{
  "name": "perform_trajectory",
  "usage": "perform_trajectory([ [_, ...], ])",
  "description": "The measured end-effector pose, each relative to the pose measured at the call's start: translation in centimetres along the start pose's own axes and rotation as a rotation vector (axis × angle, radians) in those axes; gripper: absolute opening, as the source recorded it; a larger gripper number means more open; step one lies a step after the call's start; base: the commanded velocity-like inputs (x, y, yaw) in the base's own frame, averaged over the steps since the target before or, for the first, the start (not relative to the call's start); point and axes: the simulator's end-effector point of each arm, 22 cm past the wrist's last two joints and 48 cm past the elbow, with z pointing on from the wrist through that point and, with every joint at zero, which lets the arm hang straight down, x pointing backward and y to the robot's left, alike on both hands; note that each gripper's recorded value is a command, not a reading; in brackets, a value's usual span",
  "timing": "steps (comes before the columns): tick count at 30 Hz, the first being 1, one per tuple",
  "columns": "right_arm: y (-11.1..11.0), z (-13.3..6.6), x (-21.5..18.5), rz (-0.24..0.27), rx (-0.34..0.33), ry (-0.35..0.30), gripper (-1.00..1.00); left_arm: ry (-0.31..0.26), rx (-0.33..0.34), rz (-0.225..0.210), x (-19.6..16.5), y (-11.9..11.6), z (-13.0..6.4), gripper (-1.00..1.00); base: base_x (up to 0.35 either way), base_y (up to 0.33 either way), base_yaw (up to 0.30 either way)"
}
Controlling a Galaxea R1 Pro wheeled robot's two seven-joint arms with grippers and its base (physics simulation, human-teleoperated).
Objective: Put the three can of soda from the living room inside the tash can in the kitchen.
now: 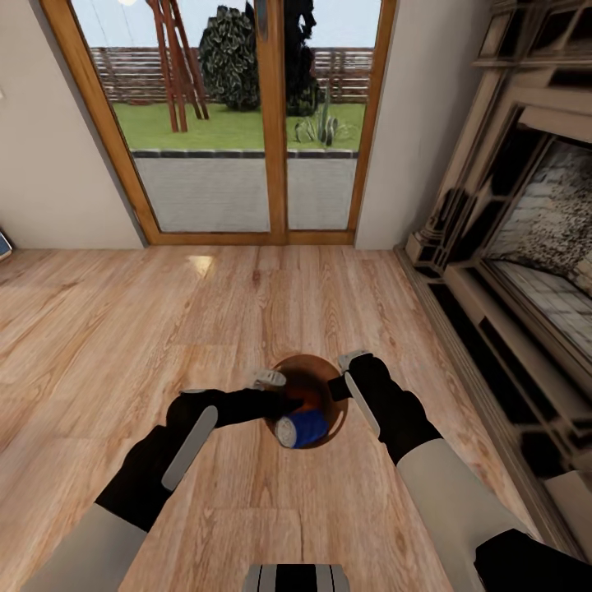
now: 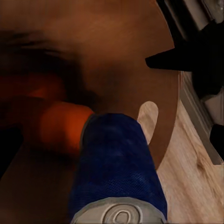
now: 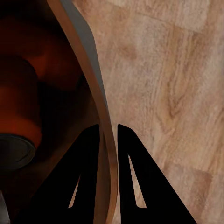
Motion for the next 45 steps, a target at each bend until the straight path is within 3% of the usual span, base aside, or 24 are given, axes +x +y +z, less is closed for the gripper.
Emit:
perform_trajectory([
  [3,0.1,0.0,0.0,0.002,-0.003,0.001,-1.00,-0.070,0.026,0.057,-3.0,-1.8,-1.8,1.00,0.000,0.000,0.000],
  [6,0.0,0.1,0.1,0.001,-0.001,0.002,-1.00,-0.091,0.020,0.117,-4.0,0.1,-5.2,1.00,0.000,0.000,0.000],
  [8,-0.1,0.1,0.1,0.000,0.002,0.003,-1.00,-0.104,0.035,0.116,-4.5,1.1,-6.5,1.00,0.000,0.000,0.000],
  [10,-0.1,0.1,0.1,0.000,0.001,0.003,-1.00,-0.133,0.043,0.104,-5.5,2.4,-8.2,1.00,0.000,0.000,0.000],
  [13,-0.1,0.1,0.2,0.003,-0.001,0.004,-1.00,-0.242,0.034,0.050,-8.7,6.1,-12.9,1.00,0.000,0.000,0.000],
  [15,-0.4,0.1,0.2,0.010,-0.001,0.004,-1.00,-0.318,-0.020,-0.011,-9.4,9.9,-16.3,1.00,0.000,0.000,0.000],
  [18,-1.0,0.2,0.3,0.016,0.008,0.006,-1.00,-0.336,-0.110,-0.046,-8.4,13.1,-17.9,1.00,0.000,0.000,0.000],
  [19,-1.2,0.2,0.4,0.021,0.007,0.007,-1.00,-0.342,-0.167,-0.046,-8.1,14.7,-18.4,1.00,0.000,0.000,0.000],
  [22,-2.0,0.3,0.7,0.032,0.011,0.012,-1.00,-0.352,-0.252,-0.040,-7.6,17.0,-19.0,1.00,0.000,0.000,0.000],
  [26,-4.9,0.5,1.2,0.075,0.037,0.020,-1.00,-0.330,-0.392,-0.081,-4.2,21.9,-18.8,1.00,0.000,0.000,0.000],
  [29,-7.0,0.5,1.4,0.088,0.078,0.022,-1.00,-0.325,-0.423,-0.097,-2.6,23.6,-18.3,1.00,0.000,0.000,0.000],
  [32,-7.0,0.7,1.5,0.111,0.058,0.030,-1.00,-0.317,-0.438,-0.111,-1.3,24.6,-17.9,1.00,0.000,0.000,0.000],
  [34,-7.2,1.8,2.3,0.180,0.015,0.085,-1.00,-0.304,-0.454,-0.133,0.5,25.9,-17.3,1.00,0.000,0.000,0.000],
  [37,-10.3,3.0,4.3,0.242,0.042,0.189,-1.00,-0.308,-0.472,-0.151,2.3,27.2,-16.6,1.00,0.000,0.000,0.000],
  [40,-13.3,3.5,6.4,0.242,0.101,0.292,-1.00,-0.309,-0.486,-0.164,3.8,28.1,-16.2,1.00,0.000,0.000,0.000],
  [43,-13.1,3.5,8.1,0.288,0.056,0.401,-1.00,-0.304,-0.498,-0.179,5.2,28.8,-15.9,1.00,0.000,0.000,0.000],
  [45,-12.7,3.3,8.1,0.313,0.029,0.422,-1.00,-0.298,-0.503,-0.188,5.8,29.1,-15.7,1.00,0.000,0.000,0.000],
])
